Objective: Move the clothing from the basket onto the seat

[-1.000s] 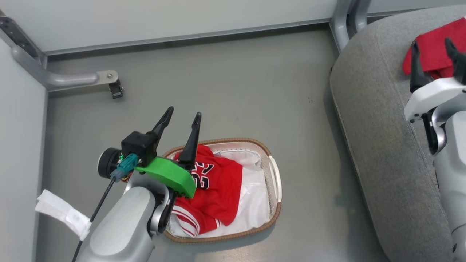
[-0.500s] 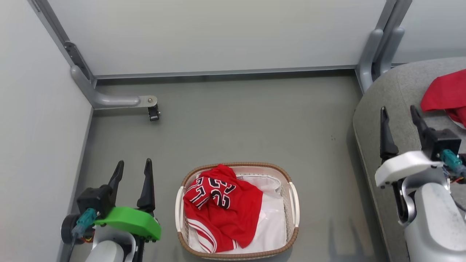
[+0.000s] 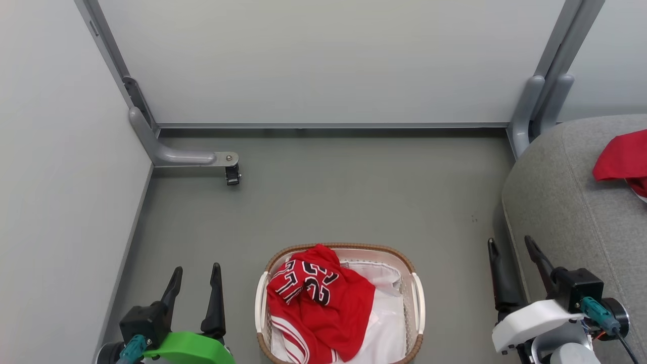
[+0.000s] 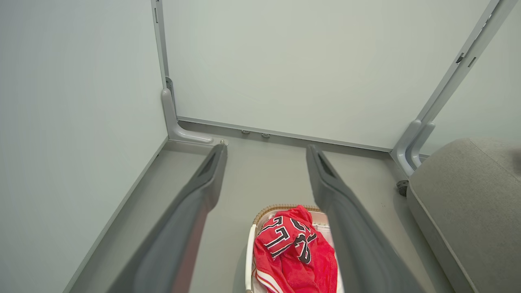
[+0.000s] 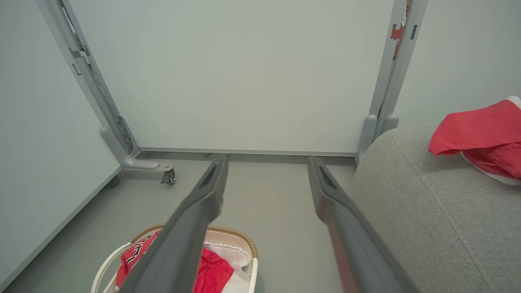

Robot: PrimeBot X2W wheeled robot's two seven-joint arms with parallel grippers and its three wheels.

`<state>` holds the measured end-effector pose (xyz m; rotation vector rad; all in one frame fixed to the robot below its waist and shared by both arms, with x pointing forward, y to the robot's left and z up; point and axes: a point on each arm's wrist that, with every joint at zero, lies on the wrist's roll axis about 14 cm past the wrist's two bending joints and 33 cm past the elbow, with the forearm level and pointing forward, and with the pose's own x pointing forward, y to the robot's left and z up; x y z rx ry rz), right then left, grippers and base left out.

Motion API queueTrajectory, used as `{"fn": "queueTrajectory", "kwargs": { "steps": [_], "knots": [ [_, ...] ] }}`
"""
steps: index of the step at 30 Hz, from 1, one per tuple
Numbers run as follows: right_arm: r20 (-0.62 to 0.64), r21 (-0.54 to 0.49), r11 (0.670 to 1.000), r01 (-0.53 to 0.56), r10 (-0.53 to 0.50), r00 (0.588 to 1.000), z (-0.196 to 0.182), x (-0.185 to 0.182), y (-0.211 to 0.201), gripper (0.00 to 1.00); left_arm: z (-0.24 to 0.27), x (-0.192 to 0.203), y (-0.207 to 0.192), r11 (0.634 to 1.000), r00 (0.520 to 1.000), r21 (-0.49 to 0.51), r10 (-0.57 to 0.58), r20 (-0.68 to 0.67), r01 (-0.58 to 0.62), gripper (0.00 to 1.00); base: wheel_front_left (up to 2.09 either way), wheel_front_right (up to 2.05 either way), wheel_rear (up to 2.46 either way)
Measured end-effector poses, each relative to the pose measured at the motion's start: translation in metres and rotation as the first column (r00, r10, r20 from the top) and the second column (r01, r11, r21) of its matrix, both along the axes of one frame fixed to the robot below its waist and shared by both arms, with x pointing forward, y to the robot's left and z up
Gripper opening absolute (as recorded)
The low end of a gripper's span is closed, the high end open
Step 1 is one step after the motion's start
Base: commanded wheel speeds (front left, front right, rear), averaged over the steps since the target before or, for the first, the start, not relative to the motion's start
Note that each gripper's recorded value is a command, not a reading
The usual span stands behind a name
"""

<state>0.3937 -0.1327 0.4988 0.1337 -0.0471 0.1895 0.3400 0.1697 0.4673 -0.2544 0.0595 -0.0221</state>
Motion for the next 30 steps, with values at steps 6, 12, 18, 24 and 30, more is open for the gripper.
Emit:
{"fn": "queueTrajectory", "kwargs": {
  "steps": [6, 12, 18, 24, 30],
  "knots": [
    [-0.019, 0.012, 1.0, -0.021, 0.022, 1.0, -0.006, -0.011, 0.007, 1.0, -0.001, -0.003, 0.0, 1.0, 1.0, -0.003, 0.003, -0.001, -0.003, 1.0, 0.0, 0.0, 0.0],
    [-0.018, 0.015, 1.0, -0.026, 0.026, 1.0, -0.006, -0.015, 0.008, 1.0, 0.0, -0.004, -0.001, 1.0, 1.0, -0.014, 0.004, 0.007, -0.004, 1.0, 0.0, 0.0, 0.0],
    [-0.022, 0.015, 0.999, -0.029, 0.03, 0.999, -0.007, -0.016, 0.009, 1.0, -0.001, -0.005, -0.003, 1.0, 1.0, -0.018, 0.001, 0.003, -0.001, 1.0, 0.0, 0.0, 0.0],
    [-0.026, 0.013, 0.999, -0.034, 0.034, 0.999, -0.008, -0.016, 0.011, 1.0, -0.005, -0.006, -0.003, 1.0, 1.0, -0.017, -0.006, -0.007, 0.006, 1.0, 0.0, 0.0, 0.0],
    [-0.03, 0.01, 0.999, -0.03, 0.031, 0.999, -0.01, -0.016, 0.009, 1.0, -0.007, -0.005, -0.005, 1.0, 1.0, -0.014, -0.013, -0.013, 0.012, 1.0, 0.0, 0.0, 0.0]
  ]
}}
